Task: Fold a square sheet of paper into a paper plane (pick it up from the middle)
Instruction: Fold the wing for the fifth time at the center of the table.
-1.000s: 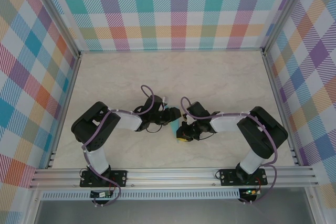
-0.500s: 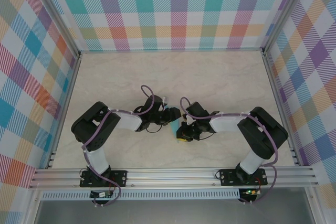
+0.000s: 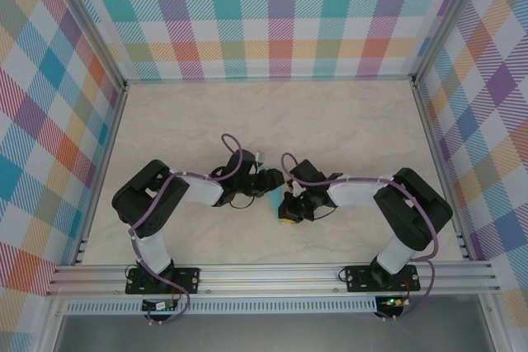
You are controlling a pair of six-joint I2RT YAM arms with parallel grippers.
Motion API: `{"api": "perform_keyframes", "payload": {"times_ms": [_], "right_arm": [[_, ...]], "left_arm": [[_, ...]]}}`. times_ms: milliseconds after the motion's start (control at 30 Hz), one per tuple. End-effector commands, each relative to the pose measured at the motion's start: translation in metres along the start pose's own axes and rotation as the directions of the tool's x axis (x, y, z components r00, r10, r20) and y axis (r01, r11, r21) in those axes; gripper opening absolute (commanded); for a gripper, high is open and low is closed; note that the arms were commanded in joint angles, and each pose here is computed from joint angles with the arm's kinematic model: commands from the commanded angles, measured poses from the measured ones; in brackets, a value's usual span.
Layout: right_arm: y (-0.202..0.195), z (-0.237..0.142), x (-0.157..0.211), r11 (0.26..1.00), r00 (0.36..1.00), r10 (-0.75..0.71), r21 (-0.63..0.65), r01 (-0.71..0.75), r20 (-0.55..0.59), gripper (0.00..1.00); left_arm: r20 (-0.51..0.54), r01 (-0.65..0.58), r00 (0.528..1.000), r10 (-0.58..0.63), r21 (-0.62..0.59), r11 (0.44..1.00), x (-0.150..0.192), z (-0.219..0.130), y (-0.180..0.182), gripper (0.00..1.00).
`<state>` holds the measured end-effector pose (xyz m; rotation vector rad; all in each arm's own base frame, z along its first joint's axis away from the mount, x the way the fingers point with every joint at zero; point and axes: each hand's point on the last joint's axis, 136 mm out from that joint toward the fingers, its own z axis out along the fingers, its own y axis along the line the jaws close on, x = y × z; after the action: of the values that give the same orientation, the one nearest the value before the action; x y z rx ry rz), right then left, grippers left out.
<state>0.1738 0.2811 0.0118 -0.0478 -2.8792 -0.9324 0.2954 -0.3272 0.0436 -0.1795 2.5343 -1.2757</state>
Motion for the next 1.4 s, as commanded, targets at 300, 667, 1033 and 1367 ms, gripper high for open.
{"api": "perform_keyframes", "payload": {"times_ms": [300,667,1033,1367], "right_arm": [[-0.027,-0.009,0.021,0.975,1.000,-0.002,0.220,-0.003,0.020,0.21],[0.032,-0.046,-0.006,0.987,0.986,-0.018,-0.152,0.043,0.166,0.13],[0.064,-0.029,-0.041,0.943,0.990,0.018,-0.332,0.029,0.138,0.11],[0.019,0.003,-0.023,0.969,0.996,0.058,-0.245,-0.040,0.065,0.12]], "left_arm": [[-0.036,0.049,0.998,-0.054,-0.143,0.988,0.017,0.003,0.042,0.53],[-0.044,0.044,0.998,-0.051,-0.142,0.989,0.018,0.004,0.042,0.52],[-0.051,0.045,0.997,-0.052,-0.137,0.990,0.018,0.006,0.041,0.52],[-0.048,0.047,0.997,-0.054,-0.145,0.988,0.018,0.005,0.042,0.52]]}}
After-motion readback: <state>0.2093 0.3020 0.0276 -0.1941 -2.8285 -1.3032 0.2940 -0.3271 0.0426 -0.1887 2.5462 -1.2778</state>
